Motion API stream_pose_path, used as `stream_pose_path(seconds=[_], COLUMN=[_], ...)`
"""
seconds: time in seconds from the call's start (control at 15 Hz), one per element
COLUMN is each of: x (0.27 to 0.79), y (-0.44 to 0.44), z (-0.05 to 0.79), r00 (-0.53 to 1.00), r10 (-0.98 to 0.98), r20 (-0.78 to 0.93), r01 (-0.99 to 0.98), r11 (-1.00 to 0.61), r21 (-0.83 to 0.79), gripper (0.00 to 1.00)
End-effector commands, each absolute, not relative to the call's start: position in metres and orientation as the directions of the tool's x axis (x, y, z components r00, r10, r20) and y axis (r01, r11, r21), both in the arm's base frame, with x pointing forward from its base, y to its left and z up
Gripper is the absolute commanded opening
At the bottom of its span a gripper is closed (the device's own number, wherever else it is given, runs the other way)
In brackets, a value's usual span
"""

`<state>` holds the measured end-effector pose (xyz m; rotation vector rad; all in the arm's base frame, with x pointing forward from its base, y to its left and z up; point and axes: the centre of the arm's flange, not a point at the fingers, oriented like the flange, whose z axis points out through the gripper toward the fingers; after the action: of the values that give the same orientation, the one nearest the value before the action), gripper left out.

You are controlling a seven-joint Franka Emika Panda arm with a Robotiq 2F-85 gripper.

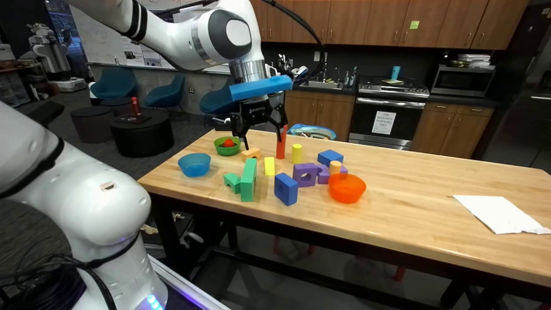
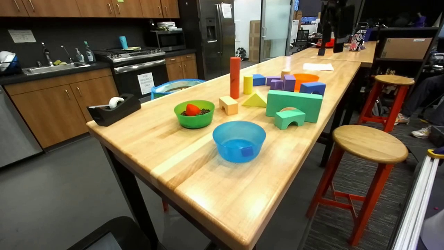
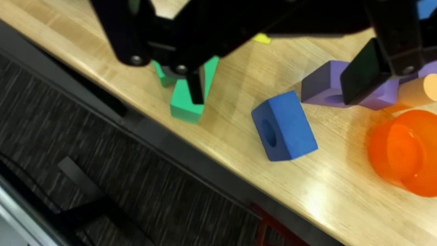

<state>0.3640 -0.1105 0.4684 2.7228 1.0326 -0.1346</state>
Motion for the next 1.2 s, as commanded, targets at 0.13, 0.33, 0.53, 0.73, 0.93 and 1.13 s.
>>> stream_pose_path(seconds=[0.13,0.33,0.53,0.73,0.93,1.13], x=[0.387,0.376,0.375,0.38,0.391,0.4], y=[-0.148,-0.141,-0.14,-0.14,-0.144,-0.153], z=[0.463,0.462,0.463,0.465,0.468,0.468], r00=[0.648,0.674,0.674,0.633,0.594,0.512], r10=[0.7,0.692,0.692,0.728,0.761,0.829], r20=[-0.3,-0.261,-0.259,-0.265,-0.261,-0.226], r01=[0.758,0.736,0.736,0.773,0.804,0.859], r11=[-0.63,-0.66,-0.659,-0.61,-0.565,-0.489], r21=[0.167,0.151,0.154,0.173,0.186,0.155], gripper=[1.0,1.0,1.0,1.0,1.0,1.0])
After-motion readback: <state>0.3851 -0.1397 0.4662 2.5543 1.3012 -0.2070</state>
